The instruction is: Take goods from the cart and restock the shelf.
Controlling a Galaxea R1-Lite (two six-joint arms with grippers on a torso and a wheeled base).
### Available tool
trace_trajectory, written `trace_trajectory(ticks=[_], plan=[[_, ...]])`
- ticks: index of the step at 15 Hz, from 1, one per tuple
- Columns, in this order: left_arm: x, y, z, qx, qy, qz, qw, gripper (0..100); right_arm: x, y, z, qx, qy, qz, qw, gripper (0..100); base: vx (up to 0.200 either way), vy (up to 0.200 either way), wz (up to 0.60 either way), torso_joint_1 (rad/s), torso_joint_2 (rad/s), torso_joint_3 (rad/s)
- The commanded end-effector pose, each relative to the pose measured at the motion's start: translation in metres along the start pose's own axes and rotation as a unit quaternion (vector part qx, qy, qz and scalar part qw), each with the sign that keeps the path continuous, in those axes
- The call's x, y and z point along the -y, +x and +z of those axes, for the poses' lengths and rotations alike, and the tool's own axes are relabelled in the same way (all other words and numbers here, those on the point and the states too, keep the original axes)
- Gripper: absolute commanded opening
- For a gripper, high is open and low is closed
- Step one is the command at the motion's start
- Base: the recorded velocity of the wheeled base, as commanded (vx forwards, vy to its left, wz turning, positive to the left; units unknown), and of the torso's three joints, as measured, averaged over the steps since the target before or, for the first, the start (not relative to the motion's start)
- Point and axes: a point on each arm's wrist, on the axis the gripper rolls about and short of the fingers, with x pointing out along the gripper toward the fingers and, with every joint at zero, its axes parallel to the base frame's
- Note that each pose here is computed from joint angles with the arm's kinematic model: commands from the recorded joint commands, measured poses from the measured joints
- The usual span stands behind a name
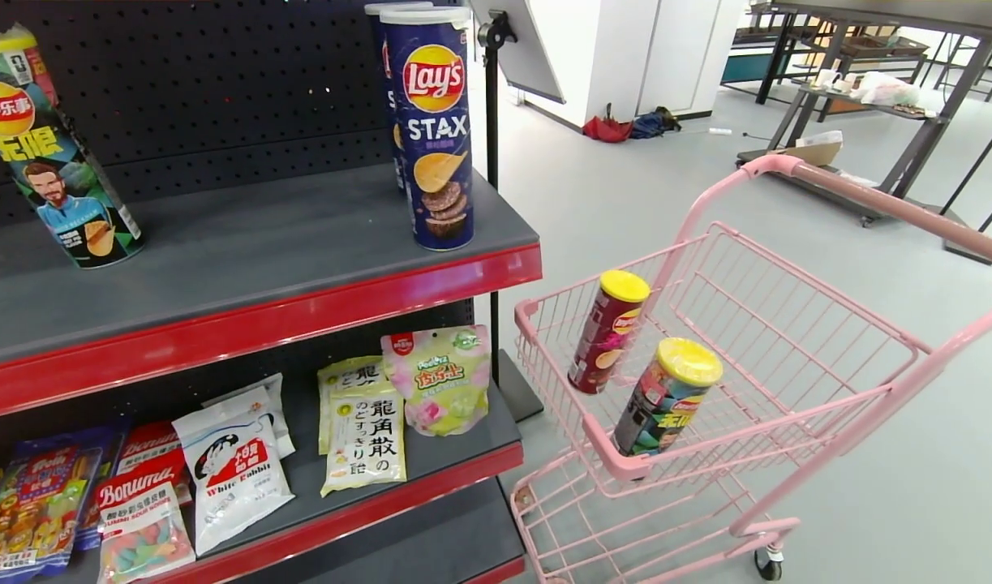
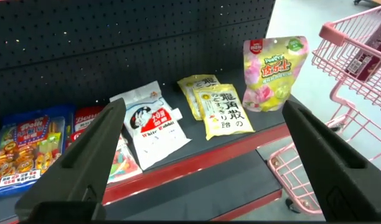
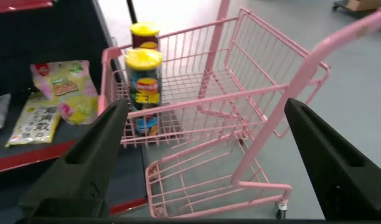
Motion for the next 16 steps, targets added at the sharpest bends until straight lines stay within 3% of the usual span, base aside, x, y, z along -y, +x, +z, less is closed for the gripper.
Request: trace_trajectory(ticks=[1, 2, 5, 9, 16], plan=[[0.0, 0.0, 0.0, 0.0, 0.0, 0.0, 1.0, 100, -0.007, 0.096, 0.055, -0.142, -0.001, 0.096, 0.985, 100, 0.0, 0.0, 0.0, 0.0, 0.0, 0.0], [0.0, 0.0, 0.0, 0.0, 0.0, 0.0, 1.0, 100, -0.013, 0.121, 0.043, -0.161, 0.028, 0.111, 0.98, 100, 0.0, 0.0, 0.0, 0.0, 0.0, 0.0], [0.0, 0.0, 0.0, 0.0, 0.0, 0.0, 1.0, 100, -0.026, 0.173, -0.004, -0.193, 0.033, 0.133, 0.972, 100, 0.0, 0.0, 0.0, 0.0, 0.0, 0.0], [0.0, 0.0, 0.0, 0.0, 0.0, 0.0, 1.0, 100, -0.034, 0.2, -0.036, -0.259, 0.045, 0.138, 0.955, 100, 0.0, 0.0, 0.0, 0.0, 0.0, 0.0], [0.0, 0.0, 0.0, 0.0, 0.0, -0.001, 1.0, 100, -0.042, 0.243, -0.069, -0.266, 0.058, 0.152, 0.95, 100, 0.0, 0.0, 0.0, 0.0, 0.0, 0.0]])
